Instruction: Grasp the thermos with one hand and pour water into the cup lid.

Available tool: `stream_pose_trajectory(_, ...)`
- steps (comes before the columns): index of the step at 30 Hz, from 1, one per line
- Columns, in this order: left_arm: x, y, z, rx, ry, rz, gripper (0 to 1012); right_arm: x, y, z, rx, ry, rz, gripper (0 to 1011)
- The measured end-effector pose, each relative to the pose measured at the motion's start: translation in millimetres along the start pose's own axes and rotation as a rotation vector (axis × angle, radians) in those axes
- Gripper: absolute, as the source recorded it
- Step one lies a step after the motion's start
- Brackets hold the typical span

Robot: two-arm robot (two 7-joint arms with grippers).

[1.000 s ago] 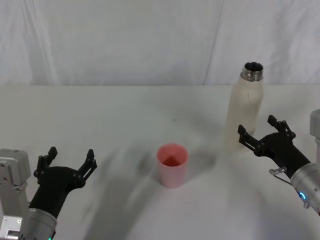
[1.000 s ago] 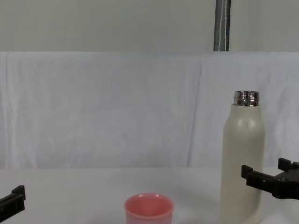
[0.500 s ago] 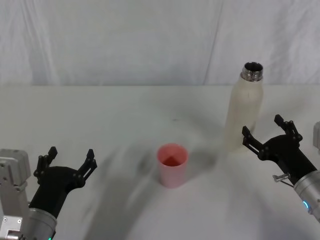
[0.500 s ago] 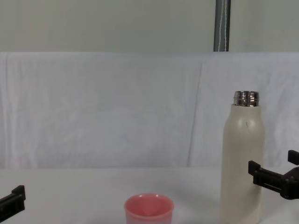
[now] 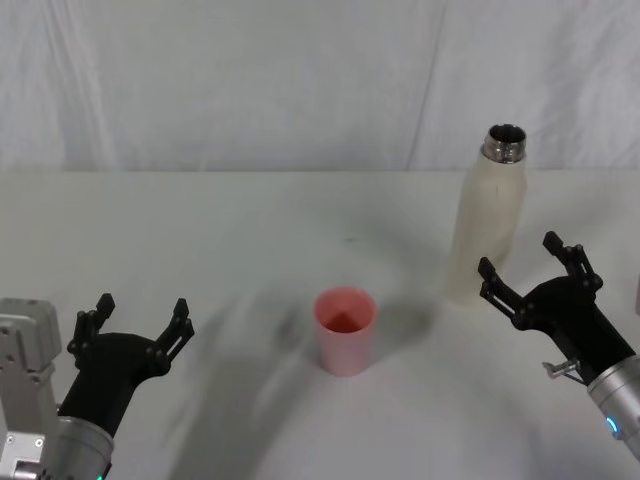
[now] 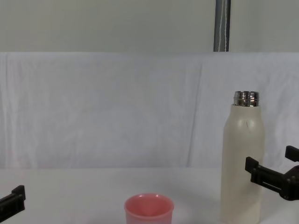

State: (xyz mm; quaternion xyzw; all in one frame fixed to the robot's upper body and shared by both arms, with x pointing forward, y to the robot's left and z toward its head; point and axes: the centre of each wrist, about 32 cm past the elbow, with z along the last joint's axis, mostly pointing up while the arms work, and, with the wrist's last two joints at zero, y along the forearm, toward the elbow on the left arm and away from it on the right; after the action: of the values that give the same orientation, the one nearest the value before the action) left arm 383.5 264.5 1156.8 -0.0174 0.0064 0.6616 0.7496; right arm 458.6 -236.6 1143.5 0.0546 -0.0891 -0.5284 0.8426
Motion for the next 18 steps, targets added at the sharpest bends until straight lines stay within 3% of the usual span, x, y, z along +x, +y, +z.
stream_pose_trajectory(18,0.0,0.0,0.0,0.0,0.0,0.0,1001,-3.1,-5.1,-1.9,-0.055,0.027,0.082,1002)
